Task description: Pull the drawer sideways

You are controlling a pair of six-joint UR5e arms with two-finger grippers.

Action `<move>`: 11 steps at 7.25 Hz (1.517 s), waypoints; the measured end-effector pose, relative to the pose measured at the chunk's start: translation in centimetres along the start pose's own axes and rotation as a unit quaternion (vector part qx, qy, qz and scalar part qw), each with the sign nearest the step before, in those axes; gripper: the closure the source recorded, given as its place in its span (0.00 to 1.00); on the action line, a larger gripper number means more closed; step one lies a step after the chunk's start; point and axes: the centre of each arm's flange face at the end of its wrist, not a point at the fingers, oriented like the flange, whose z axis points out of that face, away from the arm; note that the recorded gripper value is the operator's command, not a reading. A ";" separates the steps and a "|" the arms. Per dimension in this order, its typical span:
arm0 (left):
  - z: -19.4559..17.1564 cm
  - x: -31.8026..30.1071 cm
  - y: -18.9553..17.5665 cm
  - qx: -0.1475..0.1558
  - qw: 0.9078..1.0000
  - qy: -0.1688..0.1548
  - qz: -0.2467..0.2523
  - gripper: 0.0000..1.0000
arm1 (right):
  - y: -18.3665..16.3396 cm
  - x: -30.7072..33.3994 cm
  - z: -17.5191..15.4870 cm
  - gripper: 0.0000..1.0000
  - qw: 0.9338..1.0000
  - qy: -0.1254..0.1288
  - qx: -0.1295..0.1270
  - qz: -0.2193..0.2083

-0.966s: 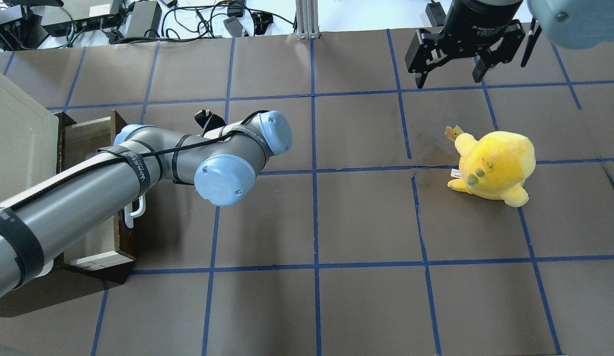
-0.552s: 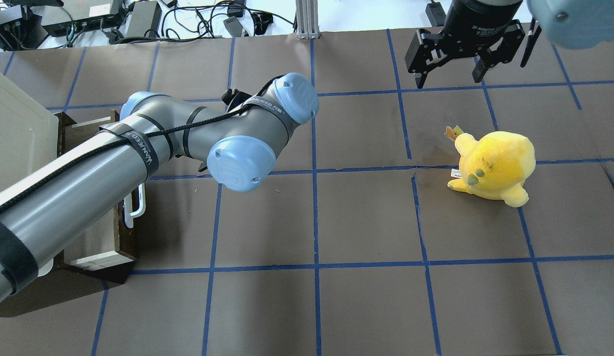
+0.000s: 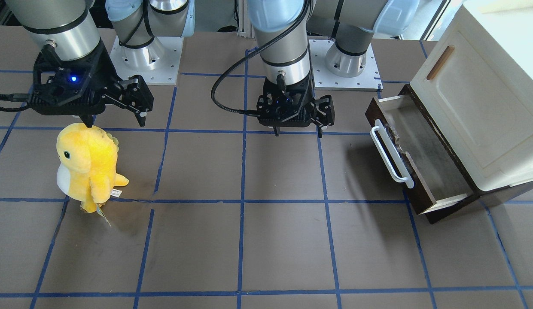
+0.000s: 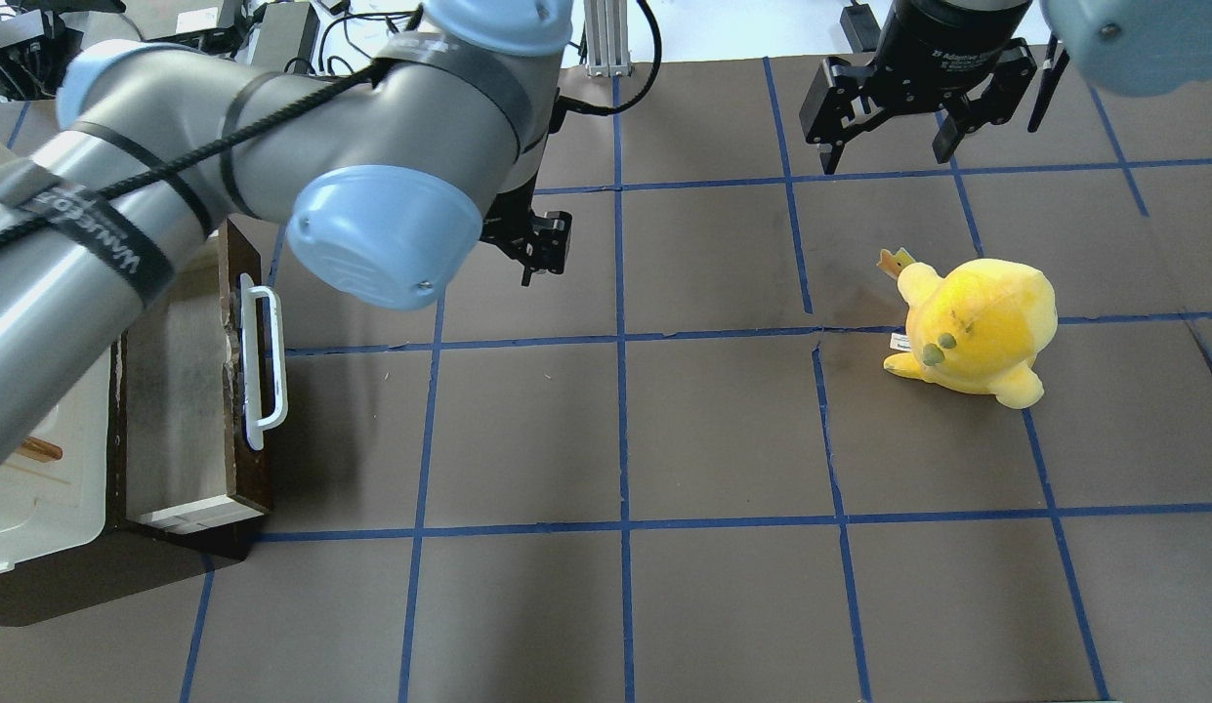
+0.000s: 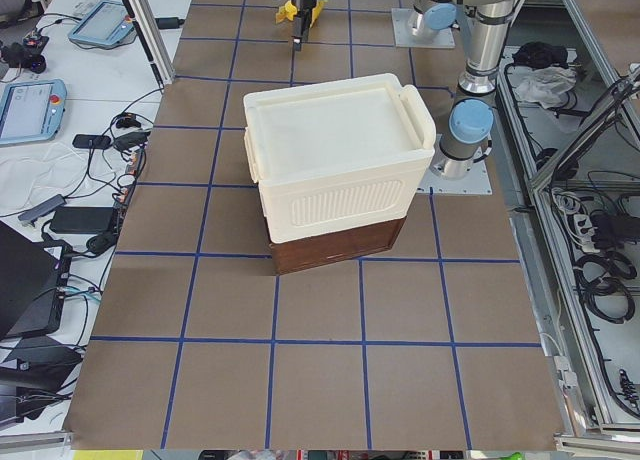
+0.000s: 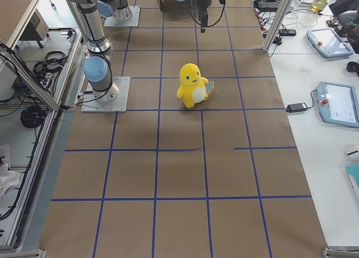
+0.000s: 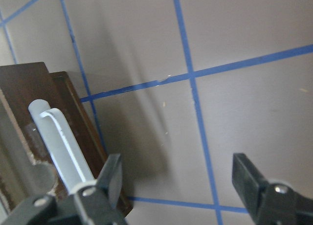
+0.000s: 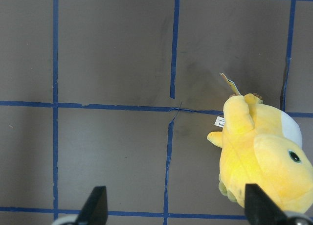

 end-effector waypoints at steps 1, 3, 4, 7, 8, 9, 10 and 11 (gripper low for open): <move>-2.3 -2.9 0.6 0.010 0.999 0.040 -0.011 0.00 | 0.0 0.0 0.0 0.00 1.000 0.000 0.000 0.000; -5.9 -8.5 2.8 0.022 0.997 0.072 -0.031 0.00 | 0.0 0.0 0.0 0.00 1.000 0.000 0.000 0.000; -6.6 -11.1 3.7 0.024 0.995 0.081 -0.047 0.02 | 0.0 0.0 0.0 0.00 1.000 0.000 0.000 0.000; -6.6 -13.8 4.1 0.054 0.992 0.095 -0.064 0.02 | 0.0 0.0 0.0 0.00 1.000 0.000 0.000 0.000; -6.6 -13.9 3.9 0.064 0.991 0.095 -0.066 0.01 | 0.0 0.0 0.0 0.00 1.000 0.000 0.000 0.000; -6.7 -14.0 3.8 0.067 0.991 0.093 -0.065 0.01 | 0.0 0.0 0.0 0.00 1.000 0.000 0.000 0.000; -6.7 -14.0 3.9 0.068 0.992 0.090 -0.064 0.00 | 0.0 0.0 0.0 0.00 1.000 0.000 0.000 0.000; -6.6 -14.0 3.9 0.066 0.992 0.089 -0.061 0.00 | 0.0 0.0 0.0 0.00 1.000 0.000 0.000 0.000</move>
